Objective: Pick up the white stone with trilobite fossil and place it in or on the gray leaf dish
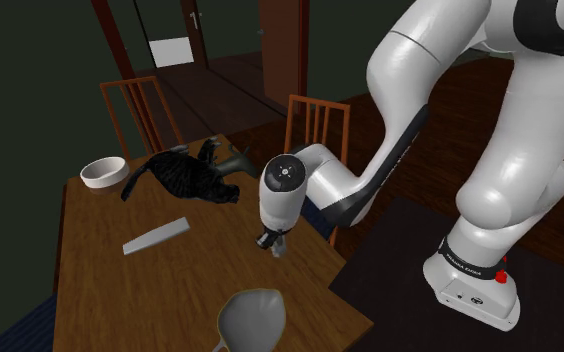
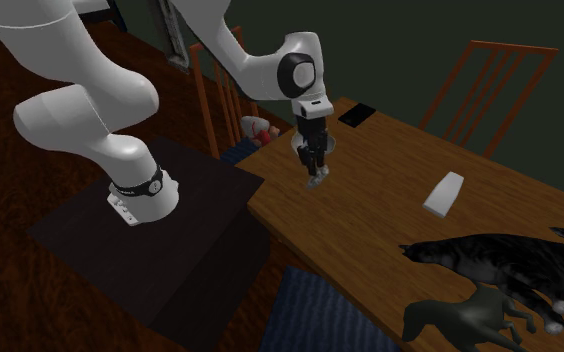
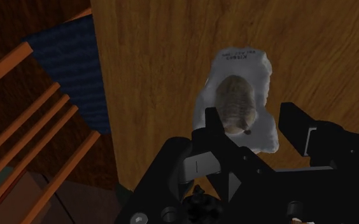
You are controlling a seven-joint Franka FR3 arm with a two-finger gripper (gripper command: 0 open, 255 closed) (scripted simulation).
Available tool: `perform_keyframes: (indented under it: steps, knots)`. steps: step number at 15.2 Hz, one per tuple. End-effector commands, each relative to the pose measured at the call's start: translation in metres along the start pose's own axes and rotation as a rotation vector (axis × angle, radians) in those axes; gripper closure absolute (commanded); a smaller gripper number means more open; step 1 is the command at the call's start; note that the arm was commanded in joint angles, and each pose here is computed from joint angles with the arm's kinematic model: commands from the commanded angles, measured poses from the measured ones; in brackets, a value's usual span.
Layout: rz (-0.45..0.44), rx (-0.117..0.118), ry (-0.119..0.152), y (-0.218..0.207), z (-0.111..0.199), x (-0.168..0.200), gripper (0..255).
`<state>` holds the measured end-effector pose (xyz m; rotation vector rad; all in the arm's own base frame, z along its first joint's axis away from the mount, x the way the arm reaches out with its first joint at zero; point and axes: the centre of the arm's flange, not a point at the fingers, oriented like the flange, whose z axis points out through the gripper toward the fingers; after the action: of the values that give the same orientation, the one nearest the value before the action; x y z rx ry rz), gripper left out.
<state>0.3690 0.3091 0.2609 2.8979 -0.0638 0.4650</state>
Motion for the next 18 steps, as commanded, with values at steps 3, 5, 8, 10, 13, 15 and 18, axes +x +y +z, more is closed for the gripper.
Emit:
perform_keyframes:
  steps: [3,5,8,10,13,15,18]
  knots:
    - [0.000,0.000,-0.001,0.004,-0.019,0.008,255]
    - [0.000,0.000,-0.001,0.006,-0.028,0.011,255]
    - [0.000,0.000,-0.001,-0.028,-0.041,-0.003,255]
    - [0.000,0.000,-0.001,-0.051,-0.050,-0.013,255]
    - [0.000,0.000,-0.001,-0.086,-0.064,-0.027,255]
    - [0.000,0.000,-0.001,-0.109,-0.073,-0.036,255]
    - [0.000,0.000,-0.001,-0.143,-0.086,-0.050,255]
